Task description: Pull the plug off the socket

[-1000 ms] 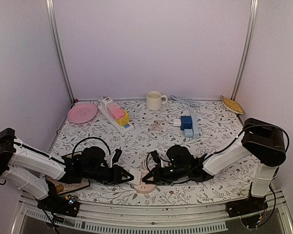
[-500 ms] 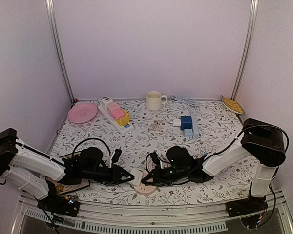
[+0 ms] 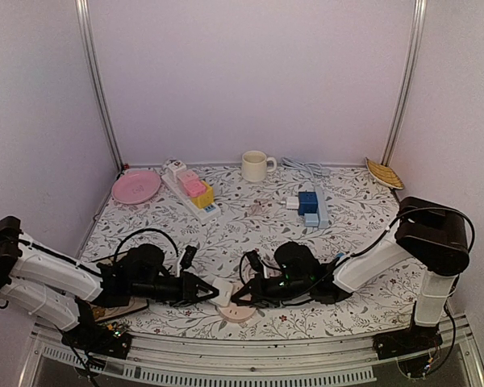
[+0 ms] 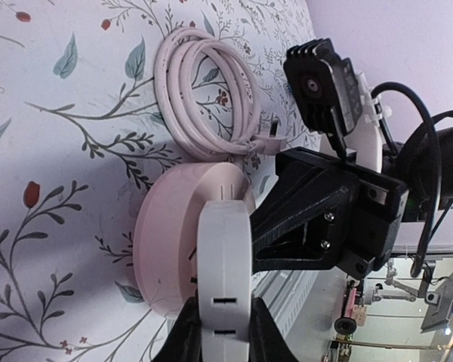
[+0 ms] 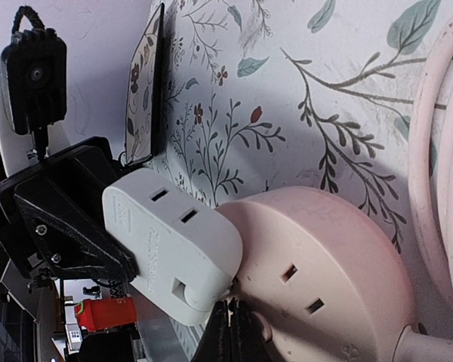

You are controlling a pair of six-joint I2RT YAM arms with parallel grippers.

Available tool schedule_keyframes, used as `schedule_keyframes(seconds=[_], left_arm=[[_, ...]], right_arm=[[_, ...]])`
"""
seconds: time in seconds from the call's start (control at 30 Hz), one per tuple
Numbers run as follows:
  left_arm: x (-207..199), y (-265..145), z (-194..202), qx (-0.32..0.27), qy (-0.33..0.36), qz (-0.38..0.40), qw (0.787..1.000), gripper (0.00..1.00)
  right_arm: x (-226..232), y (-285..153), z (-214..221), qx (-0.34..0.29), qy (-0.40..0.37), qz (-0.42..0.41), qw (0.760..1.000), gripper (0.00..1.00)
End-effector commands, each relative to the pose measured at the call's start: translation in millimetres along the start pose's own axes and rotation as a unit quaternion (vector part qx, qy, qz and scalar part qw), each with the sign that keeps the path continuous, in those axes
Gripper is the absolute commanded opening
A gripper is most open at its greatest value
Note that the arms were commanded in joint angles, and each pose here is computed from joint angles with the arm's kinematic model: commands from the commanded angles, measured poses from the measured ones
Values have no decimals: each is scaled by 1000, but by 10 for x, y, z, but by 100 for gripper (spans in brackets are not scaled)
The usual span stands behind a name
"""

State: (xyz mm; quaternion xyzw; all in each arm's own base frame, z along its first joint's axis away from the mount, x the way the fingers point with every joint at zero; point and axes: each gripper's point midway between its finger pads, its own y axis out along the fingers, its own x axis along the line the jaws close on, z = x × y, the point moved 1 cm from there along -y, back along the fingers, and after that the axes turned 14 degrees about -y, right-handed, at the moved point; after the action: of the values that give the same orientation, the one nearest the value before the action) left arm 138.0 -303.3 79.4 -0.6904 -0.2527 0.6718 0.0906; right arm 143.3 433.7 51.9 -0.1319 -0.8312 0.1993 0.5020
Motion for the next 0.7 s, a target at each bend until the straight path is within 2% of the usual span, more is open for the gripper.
schedule_keyframes(seconds=[0.0, 0.33, 0.67], left_arm=[[-471, -55, -58, -10, 10, 95, 995, 0], [-518, -141, -77, -20, -7, 118, 993, 0], [-643, -187, -60, -15, 6, 141, 990, 0]], right_arm=[[-520, 18, 294, 38, 35, 78, 996, 3], [-617, 19, 373, 51, 39, 92, 994, 3], [-646, 17, 391, 52, 39, 96, 993, 3]])
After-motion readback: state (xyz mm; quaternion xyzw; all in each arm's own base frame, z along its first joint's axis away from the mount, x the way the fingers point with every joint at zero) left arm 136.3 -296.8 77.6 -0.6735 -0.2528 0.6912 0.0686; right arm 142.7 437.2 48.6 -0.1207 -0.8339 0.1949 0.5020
